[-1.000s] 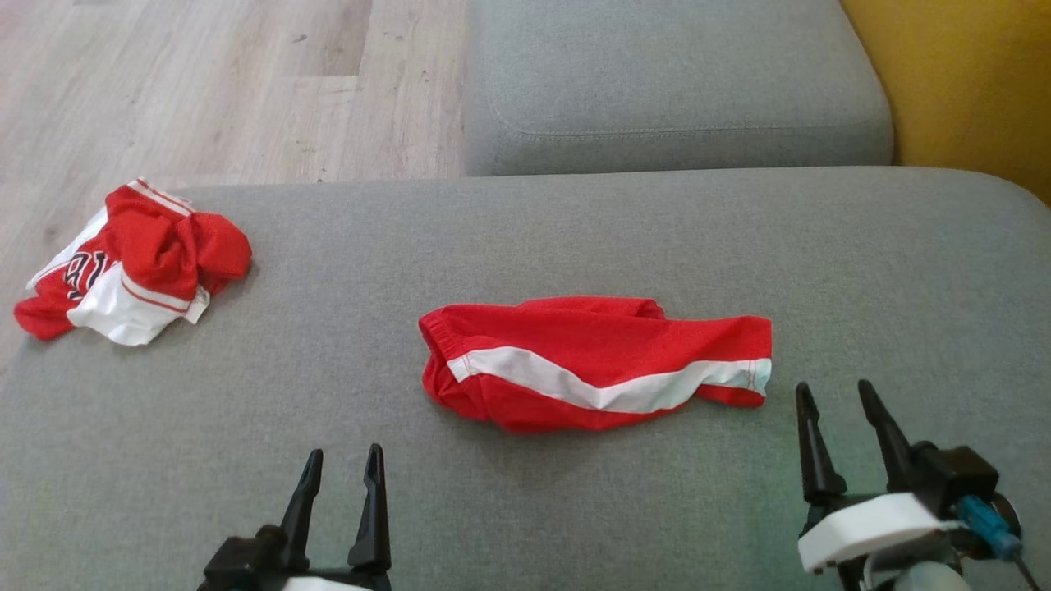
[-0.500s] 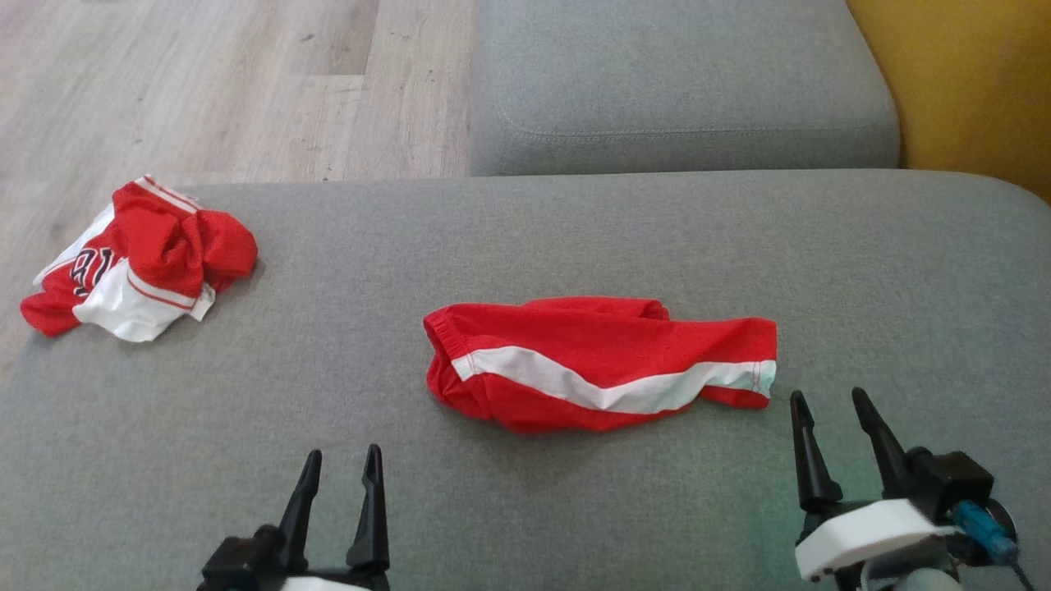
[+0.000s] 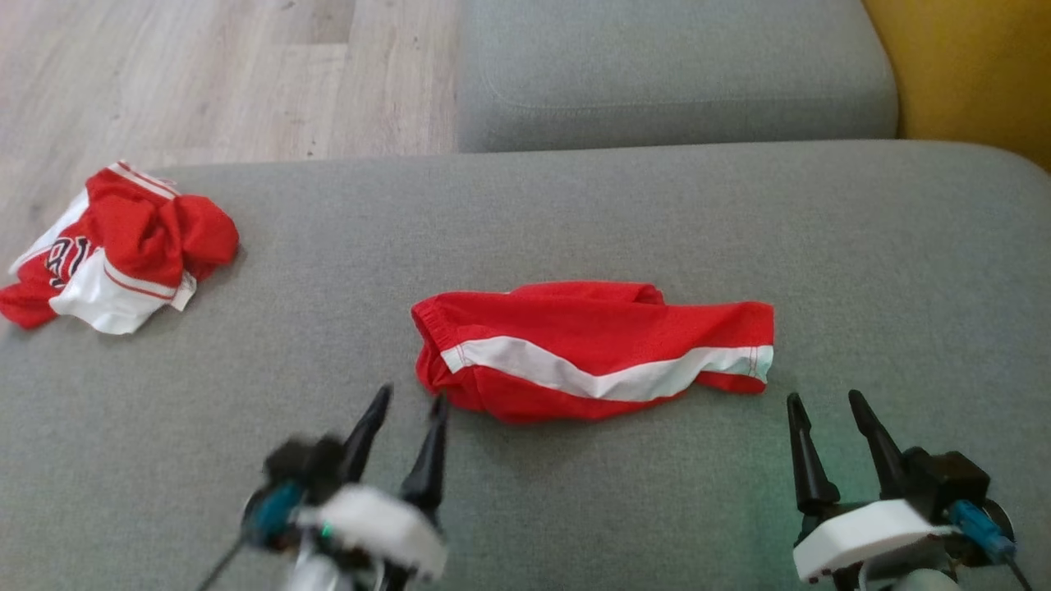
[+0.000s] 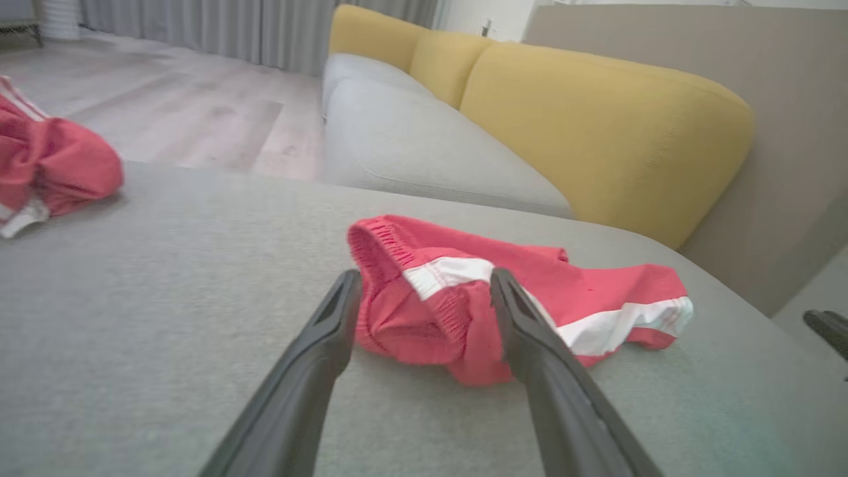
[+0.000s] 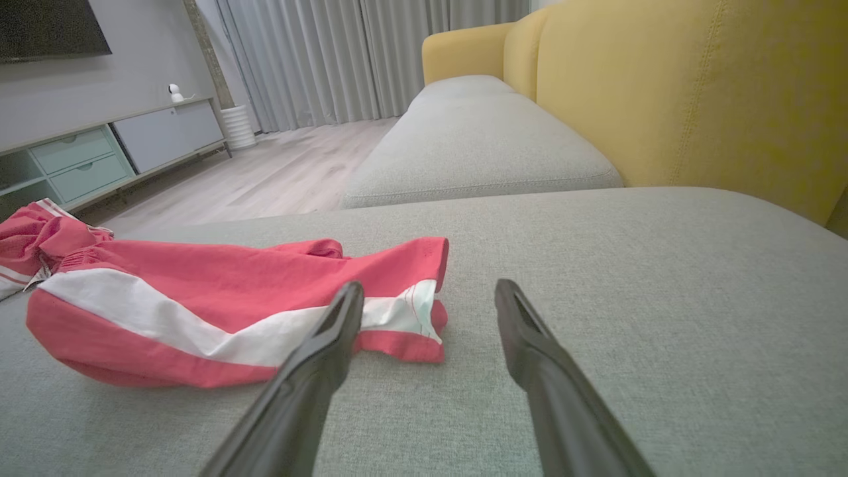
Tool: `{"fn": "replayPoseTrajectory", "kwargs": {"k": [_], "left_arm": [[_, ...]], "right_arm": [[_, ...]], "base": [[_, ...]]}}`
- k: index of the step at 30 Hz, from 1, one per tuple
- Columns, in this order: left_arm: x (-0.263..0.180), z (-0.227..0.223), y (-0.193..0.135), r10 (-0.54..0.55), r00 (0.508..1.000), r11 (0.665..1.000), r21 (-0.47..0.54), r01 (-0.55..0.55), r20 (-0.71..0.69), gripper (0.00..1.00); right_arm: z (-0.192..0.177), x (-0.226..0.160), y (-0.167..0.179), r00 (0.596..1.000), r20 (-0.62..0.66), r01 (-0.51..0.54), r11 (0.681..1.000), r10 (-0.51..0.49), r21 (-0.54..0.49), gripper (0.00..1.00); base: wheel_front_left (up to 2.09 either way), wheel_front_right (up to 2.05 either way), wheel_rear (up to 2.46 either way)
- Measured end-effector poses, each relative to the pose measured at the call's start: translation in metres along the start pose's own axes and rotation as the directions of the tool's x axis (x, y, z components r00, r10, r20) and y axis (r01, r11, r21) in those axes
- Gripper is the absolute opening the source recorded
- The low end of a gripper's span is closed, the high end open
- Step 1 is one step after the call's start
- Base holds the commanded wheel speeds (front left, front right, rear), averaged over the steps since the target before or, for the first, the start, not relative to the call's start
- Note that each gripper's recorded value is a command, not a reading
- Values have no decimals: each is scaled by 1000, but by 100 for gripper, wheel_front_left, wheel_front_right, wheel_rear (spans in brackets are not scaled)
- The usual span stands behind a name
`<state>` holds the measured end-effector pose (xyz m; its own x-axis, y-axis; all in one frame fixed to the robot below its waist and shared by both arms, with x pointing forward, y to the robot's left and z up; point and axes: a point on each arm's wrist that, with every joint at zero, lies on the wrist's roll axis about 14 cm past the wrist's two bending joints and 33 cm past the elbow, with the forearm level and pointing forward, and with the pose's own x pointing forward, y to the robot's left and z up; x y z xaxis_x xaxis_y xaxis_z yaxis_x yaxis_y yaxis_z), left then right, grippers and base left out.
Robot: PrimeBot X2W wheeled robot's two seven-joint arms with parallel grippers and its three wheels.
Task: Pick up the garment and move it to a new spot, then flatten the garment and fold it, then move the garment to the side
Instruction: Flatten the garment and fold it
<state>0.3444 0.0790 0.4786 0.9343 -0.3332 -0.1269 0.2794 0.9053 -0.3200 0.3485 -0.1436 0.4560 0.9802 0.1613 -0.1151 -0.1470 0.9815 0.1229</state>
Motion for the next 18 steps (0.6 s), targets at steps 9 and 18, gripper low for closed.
{"fn": "replayPoseTrajectory", "kwargs": {"k": [9,18], "left_arm": [[36,-27,-4,-22,973,985,-174,-19,-232,100],[59,-34,-10,-59,957,973,-230,-9,-285,100]], "right_arm": [[-7,3,-3,1000,-27,10,1000,-10,-1,100],[-9,7,-14,998,-39,41,999,-41,-6,100]], "base": [[0,0,0],[0,0,0]]}}
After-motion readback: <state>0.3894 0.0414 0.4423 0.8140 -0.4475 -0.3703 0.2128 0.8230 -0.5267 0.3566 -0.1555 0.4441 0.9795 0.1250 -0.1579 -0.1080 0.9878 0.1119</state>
